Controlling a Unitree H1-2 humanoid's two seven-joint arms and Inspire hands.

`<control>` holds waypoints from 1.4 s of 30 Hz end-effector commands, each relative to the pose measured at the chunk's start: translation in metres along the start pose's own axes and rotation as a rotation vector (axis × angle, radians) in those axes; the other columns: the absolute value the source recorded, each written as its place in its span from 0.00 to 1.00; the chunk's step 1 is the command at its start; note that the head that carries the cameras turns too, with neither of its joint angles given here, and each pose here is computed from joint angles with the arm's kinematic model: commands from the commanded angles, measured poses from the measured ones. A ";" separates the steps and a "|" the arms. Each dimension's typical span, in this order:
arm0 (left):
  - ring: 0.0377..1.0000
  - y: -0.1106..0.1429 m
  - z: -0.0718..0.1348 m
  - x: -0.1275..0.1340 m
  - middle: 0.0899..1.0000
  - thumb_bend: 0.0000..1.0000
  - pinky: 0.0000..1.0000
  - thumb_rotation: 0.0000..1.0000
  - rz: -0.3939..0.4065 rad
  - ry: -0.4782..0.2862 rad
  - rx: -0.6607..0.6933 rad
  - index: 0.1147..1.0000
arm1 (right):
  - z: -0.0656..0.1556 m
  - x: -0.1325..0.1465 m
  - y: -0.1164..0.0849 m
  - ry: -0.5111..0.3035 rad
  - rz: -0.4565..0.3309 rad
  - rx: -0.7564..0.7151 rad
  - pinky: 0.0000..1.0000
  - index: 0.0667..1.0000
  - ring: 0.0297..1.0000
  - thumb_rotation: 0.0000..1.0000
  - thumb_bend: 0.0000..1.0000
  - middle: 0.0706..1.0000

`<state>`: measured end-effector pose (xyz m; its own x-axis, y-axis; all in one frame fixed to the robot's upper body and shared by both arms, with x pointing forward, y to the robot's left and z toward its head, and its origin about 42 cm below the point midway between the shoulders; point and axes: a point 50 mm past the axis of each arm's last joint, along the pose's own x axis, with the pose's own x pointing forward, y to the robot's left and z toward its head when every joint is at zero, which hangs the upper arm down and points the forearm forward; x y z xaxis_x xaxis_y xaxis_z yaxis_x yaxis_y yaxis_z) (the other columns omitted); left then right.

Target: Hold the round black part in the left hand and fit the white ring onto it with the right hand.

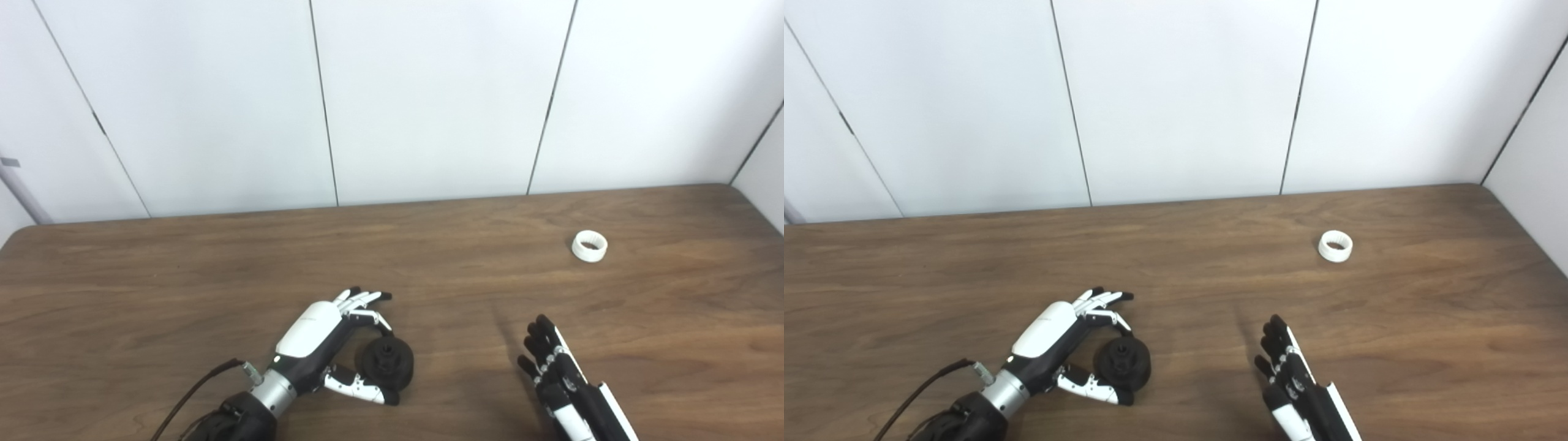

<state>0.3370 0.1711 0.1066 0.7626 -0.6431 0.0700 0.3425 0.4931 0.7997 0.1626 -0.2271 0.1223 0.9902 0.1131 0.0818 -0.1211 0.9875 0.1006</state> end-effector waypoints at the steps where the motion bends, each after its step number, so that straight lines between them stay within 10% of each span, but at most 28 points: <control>1: 0.92 -0.024 -0.006 -0.012 0.91 0.51 1.00 0.04 -0.046 0.030 -0.040 0.41 | 0.011 -0.004 0.016 -0.050 -0.019 0.032 0.95 1.00 1.00 0.70 0.66 1.00; 13: 0.93 -0.012 -0.018 -0.013 0.92 0.51 1.00 0.04 -0.074 0.003 -0.026 0.41 | 0.131 0.038 -0.047 -0.144 -0.223 -0.828 0.62 0.83 0.77 0.79 0.74 0.83; 42: 0.90 0.003 -0.027 -0.013 0.90 0.51 1.00 0.05 -0.093 -0.048 -0.030 0.41 | 0.196 0.131 -0.095 0.145 -0.334 -1.363 0.67 0.80 0.89 0.57 0.76 0.91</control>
<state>0.3547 0.1876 0.1090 0.6969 -0.7136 0.0717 0.3964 0.4666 0.7907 0.2847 -0.3226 0.3001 0.9752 -0.2042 0.0851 0.1512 0.3346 -0.9301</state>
